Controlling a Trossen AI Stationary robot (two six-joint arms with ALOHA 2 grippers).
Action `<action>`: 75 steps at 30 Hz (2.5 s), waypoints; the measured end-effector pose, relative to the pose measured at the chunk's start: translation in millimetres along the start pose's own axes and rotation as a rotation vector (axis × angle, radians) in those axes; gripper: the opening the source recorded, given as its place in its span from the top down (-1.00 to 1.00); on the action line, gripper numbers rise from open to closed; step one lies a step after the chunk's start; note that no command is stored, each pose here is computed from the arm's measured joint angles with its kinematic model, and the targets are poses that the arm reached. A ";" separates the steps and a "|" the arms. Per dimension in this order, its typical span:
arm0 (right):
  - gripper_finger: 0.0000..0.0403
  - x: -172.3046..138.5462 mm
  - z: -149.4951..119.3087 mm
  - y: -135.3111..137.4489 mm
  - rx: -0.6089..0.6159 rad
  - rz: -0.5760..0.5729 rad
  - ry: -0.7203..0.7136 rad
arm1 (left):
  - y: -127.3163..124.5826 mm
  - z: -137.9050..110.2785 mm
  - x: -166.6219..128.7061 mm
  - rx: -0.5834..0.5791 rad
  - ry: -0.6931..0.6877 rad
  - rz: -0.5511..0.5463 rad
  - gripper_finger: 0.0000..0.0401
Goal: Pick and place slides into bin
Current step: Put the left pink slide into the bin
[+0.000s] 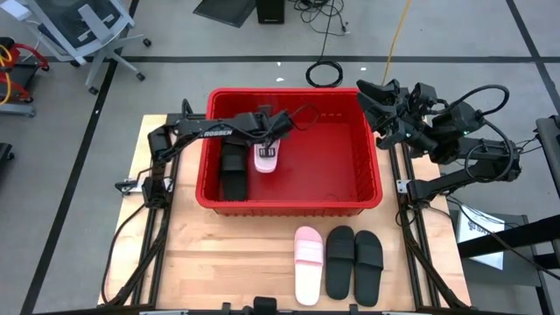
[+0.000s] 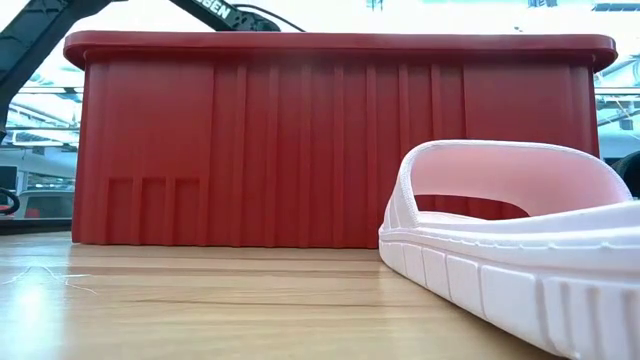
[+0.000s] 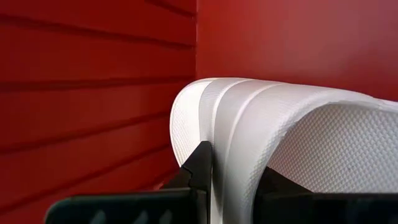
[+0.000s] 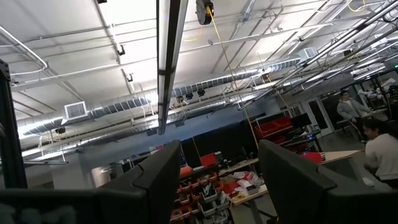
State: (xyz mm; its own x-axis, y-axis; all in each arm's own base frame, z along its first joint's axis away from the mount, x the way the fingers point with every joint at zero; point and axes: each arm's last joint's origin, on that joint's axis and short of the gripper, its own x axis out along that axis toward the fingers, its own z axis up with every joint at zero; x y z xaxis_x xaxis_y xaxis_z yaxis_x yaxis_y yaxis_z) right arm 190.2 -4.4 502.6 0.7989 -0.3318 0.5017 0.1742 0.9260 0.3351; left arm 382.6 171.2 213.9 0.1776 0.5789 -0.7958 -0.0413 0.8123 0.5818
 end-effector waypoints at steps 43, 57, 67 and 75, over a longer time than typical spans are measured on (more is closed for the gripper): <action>-0.02 4.0 -6.7 0.3 0.116 -0.003 0.017 | -11.4 -37.4 56.2 -0.054 -0.057 -0.013 0.82; -0.02 5.4 -13.0 5.1 0.132 0.014 0.041 | -15.9 -33.8 54.9 -0.101 -0.112 -0.089 0.65; -0.02 5.5 -13.0 5.1 0.134 0.015 0.041 | -13.8 -36.3 55.5 -0.152 -0.054 -0.016 0.15; -0.02 5.5 -13.2 5.8 0.145 0.039 0.047 | -12.8 -36.6 55.8 -0.162 -0.037 0.019 -0.01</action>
State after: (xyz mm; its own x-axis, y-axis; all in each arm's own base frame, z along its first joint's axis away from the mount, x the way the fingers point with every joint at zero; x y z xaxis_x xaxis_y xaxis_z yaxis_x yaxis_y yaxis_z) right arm 203.2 1.5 496.8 0.8300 -0.2846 0.4797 0.0607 0.9010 0.4295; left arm 357.1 195.7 155.9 0.2111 0.5936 -0.7766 -0.2023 0.8038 0.5594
